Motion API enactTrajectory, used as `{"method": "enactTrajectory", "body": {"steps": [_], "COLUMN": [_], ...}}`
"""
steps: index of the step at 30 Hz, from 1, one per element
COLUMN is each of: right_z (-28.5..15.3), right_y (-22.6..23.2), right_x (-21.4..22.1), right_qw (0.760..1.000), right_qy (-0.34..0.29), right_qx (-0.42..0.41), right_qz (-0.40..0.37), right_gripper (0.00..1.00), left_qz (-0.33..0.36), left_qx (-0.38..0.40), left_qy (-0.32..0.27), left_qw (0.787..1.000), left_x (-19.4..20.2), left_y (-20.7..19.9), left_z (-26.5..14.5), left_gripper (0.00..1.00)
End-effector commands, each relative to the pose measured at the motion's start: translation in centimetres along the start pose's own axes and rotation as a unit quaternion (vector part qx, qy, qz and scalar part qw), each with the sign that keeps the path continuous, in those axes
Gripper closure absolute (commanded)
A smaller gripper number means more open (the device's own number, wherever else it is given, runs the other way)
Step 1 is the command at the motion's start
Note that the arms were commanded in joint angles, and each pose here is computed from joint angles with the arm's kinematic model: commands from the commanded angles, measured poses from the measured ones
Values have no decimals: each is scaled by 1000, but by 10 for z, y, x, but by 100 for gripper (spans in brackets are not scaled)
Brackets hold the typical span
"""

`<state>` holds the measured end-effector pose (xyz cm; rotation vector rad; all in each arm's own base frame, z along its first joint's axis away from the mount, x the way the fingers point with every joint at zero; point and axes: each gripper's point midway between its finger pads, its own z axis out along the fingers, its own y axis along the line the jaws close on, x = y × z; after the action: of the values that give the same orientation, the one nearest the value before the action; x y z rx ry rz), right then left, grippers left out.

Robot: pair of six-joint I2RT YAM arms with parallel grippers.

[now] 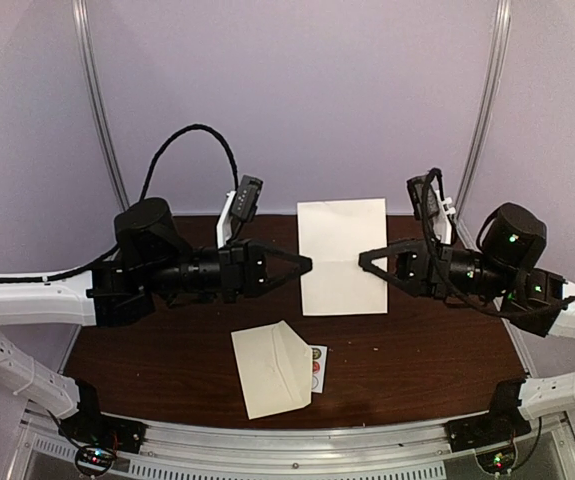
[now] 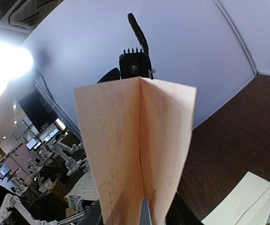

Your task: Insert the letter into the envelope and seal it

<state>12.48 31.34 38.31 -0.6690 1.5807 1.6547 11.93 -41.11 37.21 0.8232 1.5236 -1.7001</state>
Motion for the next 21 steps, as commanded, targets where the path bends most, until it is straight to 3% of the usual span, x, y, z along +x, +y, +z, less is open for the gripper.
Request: {"method": "enactTrajectory", "body": {"steps": [1,3,5,6,7,11,18,21], "right_z": [1,0,-2,-2,-3,-4,-5,-5], "right_y": [4,-1,-3,-4,-4,-3,-1,-1], "right_x": [-13,-14,-16,-16,-17,-19,-22,-22], "right_qw": [1000,999,999,999,999,998,998,998], "right_qy": [-24,-32,-40,-42,-44,-50,-56,-54], "right_qx": [3,15,22,24,24,23,21,21], "right_qz": [-7,-4,-4,-3,-3,-3,-4,-3], "right_gripper": [82,100,100,100,100,100,100,100], "left_qz": [16,16,16,15,16,16,12,13], "left_qx": [7,8,9,10,12,18,15,15], "left_qy": [-9,-8,-8,-6,-4,5,13,15], "left_qw": [1000,1000,1000,1000,1000,1000,1000,1000], "left_x": [-5,-4,-5,-4,-3,0,4,4], "left_y": [-4,-4,-5,-5,-5,-6,-3,-3], "left_z": [2,2,2,2,2,4,9,11], "left_gripper": [100,100,96,83,77,71,79,98]}}
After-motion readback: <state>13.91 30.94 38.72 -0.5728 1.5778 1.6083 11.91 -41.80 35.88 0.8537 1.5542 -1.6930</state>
